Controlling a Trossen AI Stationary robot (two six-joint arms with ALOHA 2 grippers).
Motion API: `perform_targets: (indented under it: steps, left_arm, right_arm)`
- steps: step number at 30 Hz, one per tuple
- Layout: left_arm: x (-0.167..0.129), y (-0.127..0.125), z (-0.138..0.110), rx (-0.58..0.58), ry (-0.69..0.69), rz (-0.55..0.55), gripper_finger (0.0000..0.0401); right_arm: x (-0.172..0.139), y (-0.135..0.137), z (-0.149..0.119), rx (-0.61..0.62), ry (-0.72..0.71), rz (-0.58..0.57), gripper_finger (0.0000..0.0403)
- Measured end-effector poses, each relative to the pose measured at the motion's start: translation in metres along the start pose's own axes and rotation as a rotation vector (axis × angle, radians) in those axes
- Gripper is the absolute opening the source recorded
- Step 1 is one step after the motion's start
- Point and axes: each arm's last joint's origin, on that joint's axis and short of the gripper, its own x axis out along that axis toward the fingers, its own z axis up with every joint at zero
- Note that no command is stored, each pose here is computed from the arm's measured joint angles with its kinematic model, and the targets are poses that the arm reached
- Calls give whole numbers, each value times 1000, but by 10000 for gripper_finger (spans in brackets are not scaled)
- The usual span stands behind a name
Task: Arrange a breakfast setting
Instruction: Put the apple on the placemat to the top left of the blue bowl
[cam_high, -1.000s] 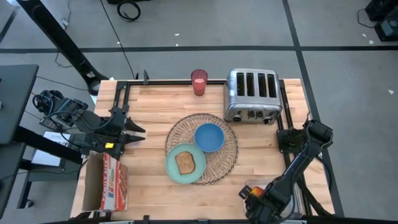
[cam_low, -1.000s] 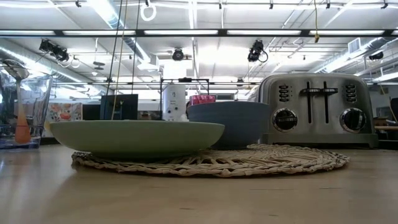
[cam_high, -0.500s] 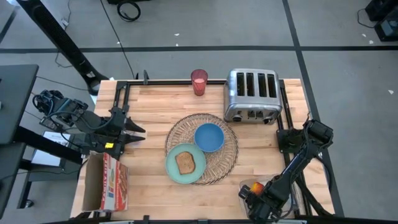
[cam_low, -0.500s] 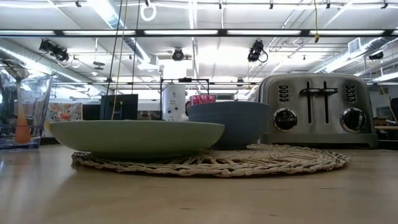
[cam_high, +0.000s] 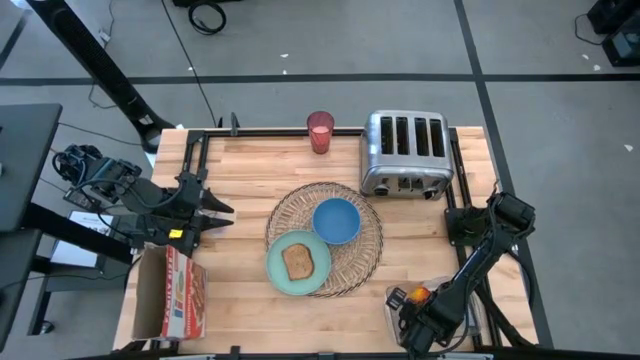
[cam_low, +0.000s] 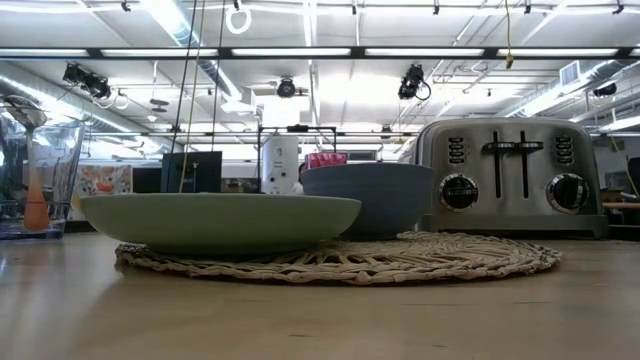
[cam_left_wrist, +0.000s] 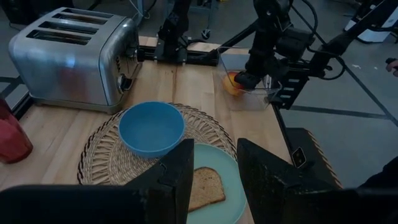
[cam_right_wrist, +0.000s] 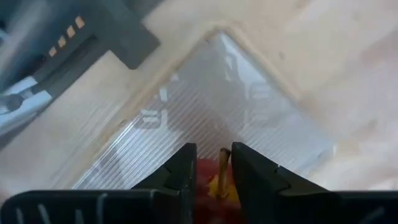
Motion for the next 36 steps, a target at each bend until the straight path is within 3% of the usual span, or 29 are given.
perform_targets:
  steps: [3, 12, 28, 36]
  left_arm:
    - [0, 0, 0, 0, 0, 0, 130]
    - [0, 0, 0, 0, 0, 0, 130]
    - [0, 0, 0, -6, 0, -1, 130]
    - [0, 0, 0, -35, 0, -1, 130]
  right_arm:
    - [-3, -3, -2, 83, 37, -3, 99]
    - [-6, -6, -9, 183, 123, -8, 96]
    - [-7, -18, -17, 540, 218, 28, 95]
    - [-8, -23, -17, 564, 212, 30, 95]
